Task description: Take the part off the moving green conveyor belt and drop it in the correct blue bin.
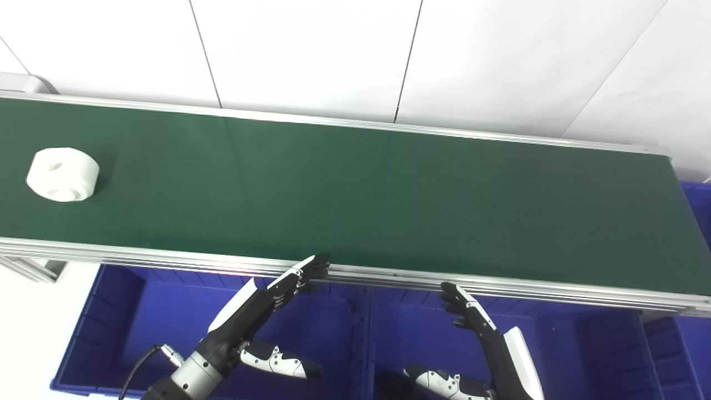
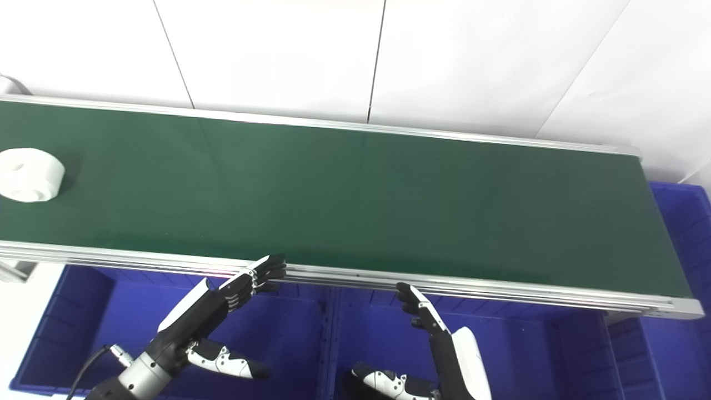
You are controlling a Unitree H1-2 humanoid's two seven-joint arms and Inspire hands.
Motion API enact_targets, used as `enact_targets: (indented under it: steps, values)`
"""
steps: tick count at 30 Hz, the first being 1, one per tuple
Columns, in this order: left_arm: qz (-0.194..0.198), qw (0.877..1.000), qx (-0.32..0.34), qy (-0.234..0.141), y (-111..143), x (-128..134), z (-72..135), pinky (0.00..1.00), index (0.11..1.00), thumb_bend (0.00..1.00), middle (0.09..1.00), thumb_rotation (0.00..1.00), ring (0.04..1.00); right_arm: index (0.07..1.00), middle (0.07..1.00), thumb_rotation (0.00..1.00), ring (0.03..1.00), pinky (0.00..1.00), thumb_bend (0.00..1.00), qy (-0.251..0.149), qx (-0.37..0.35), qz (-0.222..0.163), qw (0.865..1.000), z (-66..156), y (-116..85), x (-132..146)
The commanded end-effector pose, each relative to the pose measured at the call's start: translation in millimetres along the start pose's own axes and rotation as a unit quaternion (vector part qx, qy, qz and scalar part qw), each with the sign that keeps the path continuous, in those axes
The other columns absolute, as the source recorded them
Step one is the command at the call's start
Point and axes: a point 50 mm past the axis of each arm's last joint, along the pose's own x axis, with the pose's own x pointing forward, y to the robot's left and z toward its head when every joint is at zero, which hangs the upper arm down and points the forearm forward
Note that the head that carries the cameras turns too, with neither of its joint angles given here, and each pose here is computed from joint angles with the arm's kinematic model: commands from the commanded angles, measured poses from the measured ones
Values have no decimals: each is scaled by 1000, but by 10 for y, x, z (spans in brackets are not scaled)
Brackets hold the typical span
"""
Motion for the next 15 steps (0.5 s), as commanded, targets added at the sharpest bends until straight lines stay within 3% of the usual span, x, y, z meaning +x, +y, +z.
enact_targets:
  steps: [1, 15]
  values:
    - [8, 1000, 3, -20, 42, 31, 69, 863, 945, 757, 947, 253, 918, 878, 849, 295, 825, 760, 800, -25, 1, -7, 1000, 72, -18, 1]
    - [8, 1000, -1, -22, 42, 32, 71, 868, 945, 755, 950, 234, 921, 876, 848, 308, 822, 749, 797, -20, -7, -6, 1000, 80, -23, -10]
